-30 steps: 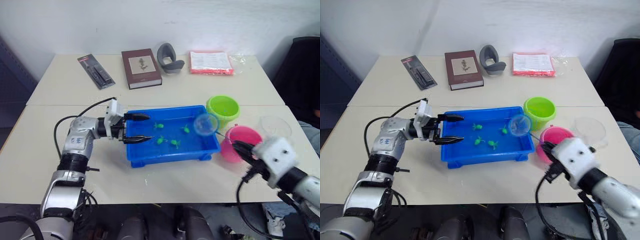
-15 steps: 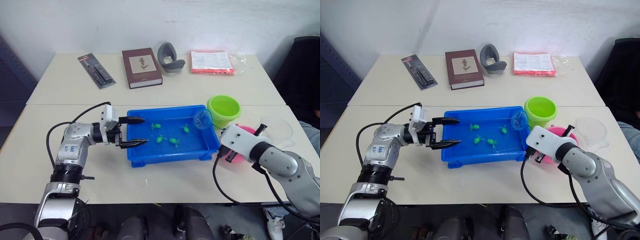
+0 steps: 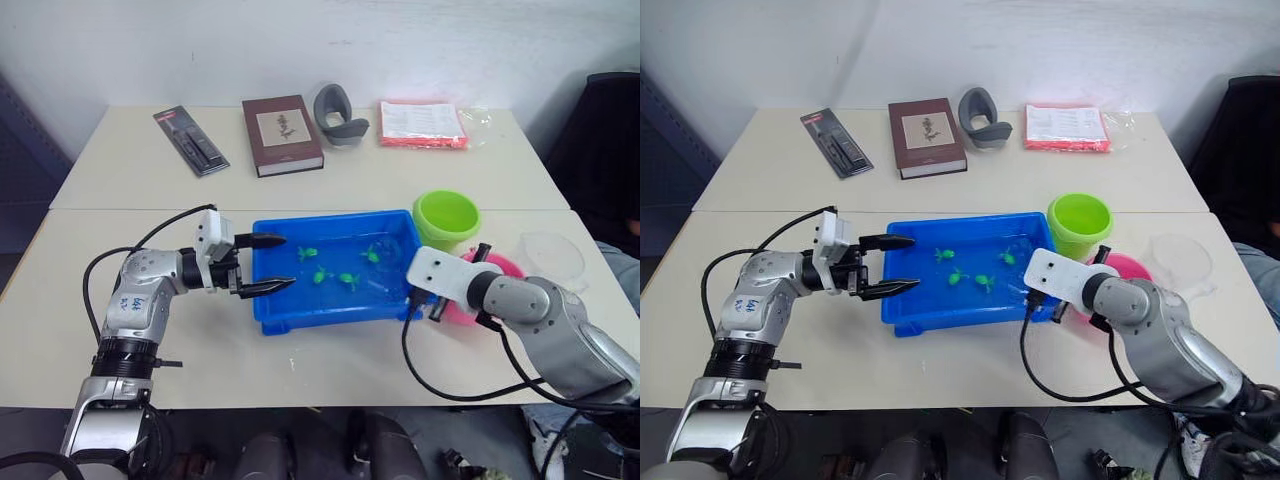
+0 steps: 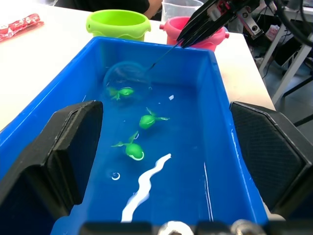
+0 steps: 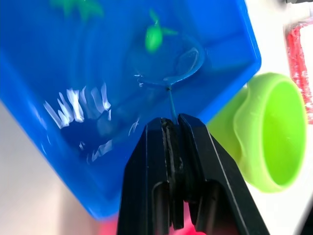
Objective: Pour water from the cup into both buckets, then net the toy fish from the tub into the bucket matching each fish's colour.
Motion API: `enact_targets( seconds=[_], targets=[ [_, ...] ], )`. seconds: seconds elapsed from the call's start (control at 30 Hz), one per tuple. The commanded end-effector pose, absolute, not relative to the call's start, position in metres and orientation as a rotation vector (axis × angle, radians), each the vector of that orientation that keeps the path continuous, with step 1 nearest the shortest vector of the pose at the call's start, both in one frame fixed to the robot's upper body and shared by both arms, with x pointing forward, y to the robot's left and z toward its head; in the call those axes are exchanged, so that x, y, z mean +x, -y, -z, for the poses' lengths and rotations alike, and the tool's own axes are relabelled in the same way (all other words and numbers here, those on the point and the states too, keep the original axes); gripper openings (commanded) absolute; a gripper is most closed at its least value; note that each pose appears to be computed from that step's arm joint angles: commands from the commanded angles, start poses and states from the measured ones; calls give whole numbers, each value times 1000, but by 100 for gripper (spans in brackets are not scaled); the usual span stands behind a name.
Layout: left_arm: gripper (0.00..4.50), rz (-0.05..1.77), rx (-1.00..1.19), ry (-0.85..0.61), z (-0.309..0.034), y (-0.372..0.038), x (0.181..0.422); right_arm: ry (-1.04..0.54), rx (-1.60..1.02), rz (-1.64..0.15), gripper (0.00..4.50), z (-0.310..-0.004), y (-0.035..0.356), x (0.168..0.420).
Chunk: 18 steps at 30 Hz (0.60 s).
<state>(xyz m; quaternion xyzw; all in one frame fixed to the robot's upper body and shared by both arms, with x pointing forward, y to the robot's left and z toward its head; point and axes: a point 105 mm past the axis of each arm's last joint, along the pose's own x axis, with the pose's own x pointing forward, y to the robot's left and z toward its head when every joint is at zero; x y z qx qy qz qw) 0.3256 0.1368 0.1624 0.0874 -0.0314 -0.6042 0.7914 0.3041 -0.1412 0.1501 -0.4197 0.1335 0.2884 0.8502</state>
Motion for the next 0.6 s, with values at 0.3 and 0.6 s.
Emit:
enact_targets(
  seconds=[0.3, 0.6],
  targets=[
    [446, 1281, 211, 107, -176, -147, 322, -195, -354, -524, 0, -179, 159, 266],
    [446, 1308, 168, 158, -191, -136, 331, -54, -223, -405, 0, -198, 188, 240]
  ],
)
